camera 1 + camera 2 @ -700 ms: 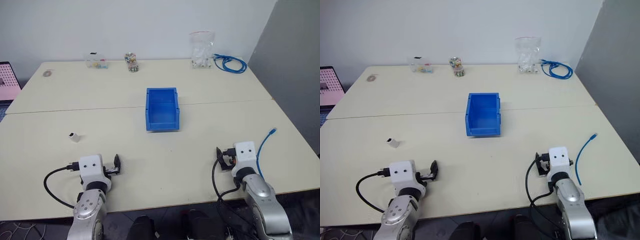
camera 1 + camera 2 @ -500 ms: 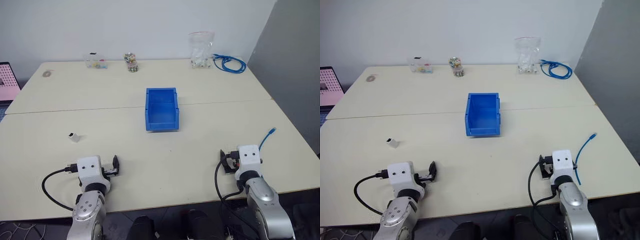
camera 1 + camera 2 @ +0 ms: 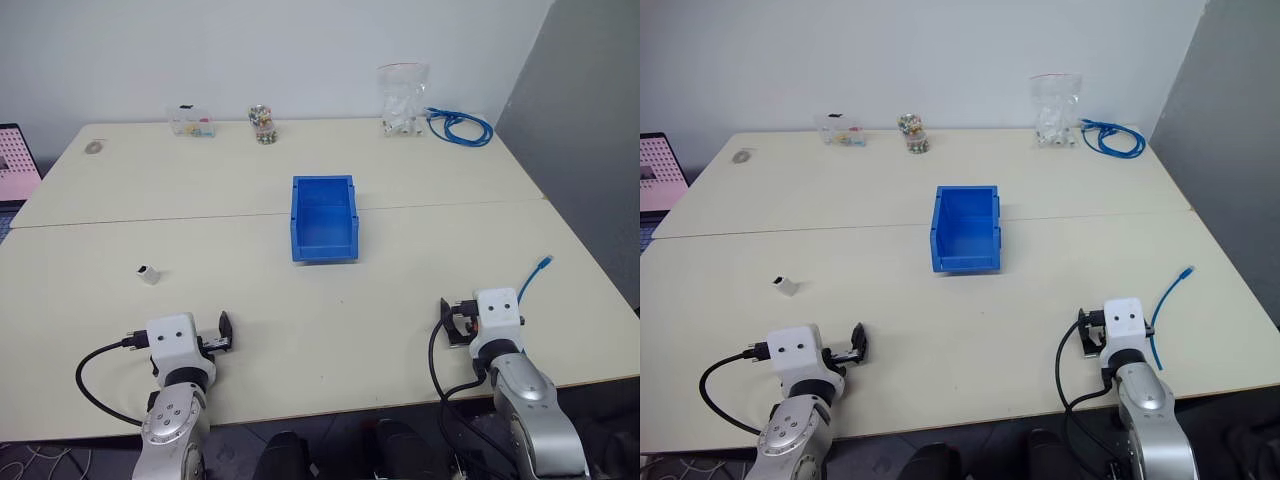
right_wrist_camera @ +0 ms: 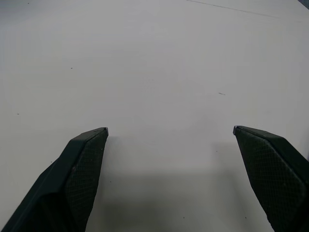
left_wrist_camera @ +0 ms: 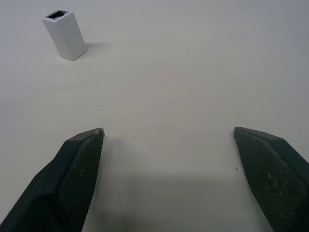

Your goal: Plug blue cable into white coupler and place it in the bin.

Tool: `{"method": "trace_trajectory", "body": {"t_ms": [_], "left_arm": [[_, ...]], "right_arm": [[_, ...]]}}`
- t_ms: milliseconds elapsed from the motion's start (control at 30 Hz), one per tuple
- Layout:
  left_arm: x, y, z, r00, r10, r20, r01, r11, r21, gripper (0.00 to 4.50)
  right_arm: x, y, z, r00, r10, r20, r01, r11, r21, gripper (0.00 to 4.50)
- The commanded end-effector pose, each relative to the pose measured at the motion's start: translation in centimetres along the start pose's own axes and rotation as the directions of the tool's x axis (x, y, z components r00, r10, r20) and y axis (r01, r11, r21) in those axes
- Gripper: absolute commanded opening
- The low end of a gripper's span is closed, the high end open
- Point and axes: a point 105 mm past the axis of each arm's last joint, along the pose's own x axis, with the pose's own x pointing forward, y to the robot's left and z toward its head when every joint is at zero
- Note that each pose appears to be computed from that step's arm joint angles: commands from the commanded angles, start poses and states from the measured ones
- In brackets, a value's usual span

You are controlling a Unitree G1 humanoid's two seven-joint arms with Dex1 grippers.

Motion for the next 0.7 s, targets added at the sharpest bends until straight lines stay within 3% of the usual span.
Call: {"method": "trace_trajectory", "body": {"t_ms": [33,233,333,400,500,533,600,700], "left_arm": [[-0.3,-0.2,1.0,0.999,-0.003,0.044,0.003,1.000,0.002,4.50],[0.0,-3.5,1.7,0.978,-0.198,0.059,0.196,0.980,0.036,4.50],[0.1,-7.5,4.0,0.879,-0.458,0.131,0.447,0.888,0.104,4.50],[-0.3,-11.1,5.9,0.733,-0.662,0.155,0.644,0.750,0.155,4.50],[-0.9,-14.5,7.6,0.547,-0.825,0.144,0.786,0.565,0.253,4.50],[-1.1,-16.5,8.1,0.435,-0.893,0.115,0.837,0.448,0.315,4.50],[-1.0,-19.9,9.0,0.228,-0.973,0.046,0.894,0.228,0.386,4.50],[-0.9,-23.1,10.4,0.041,-0.999,-0.020,0.911,0.029,0.412,4.50]], "right_arm": [[-0.3,-0.4,1.4,0.998,-0.016,0.054,0.016,1.000,-0.006,4.42],[-0.6,-1.2,2.1,0.996,-0.050,0.078,0.052,0.998,-0.035,4.42],[-0.8,-2.5,3.2,0.988,-0.117,0.100,0.124,0.991,-0.058,4.42],[-0.8,-4.0,3.9,0.978,-0.185,0.100,0.193,0.978,-0.076,4.42],[-0.6,-5.8,4.5,0.960,-0.267,0.084,0.272,0.960,-0.059,4.42],[0.0,-7.3,5.0,0.942,-0.328,0.072,0.331,0.943,-0.037,4.42],[1.5,-10.3,5.6,0.900,-0.434,0.027,0.434,0.901,0.017,4.42],[2.9,-12.7,5.4,0.868,-0.492,-0.064,0.496,0.862,0.102,4.42]]}}
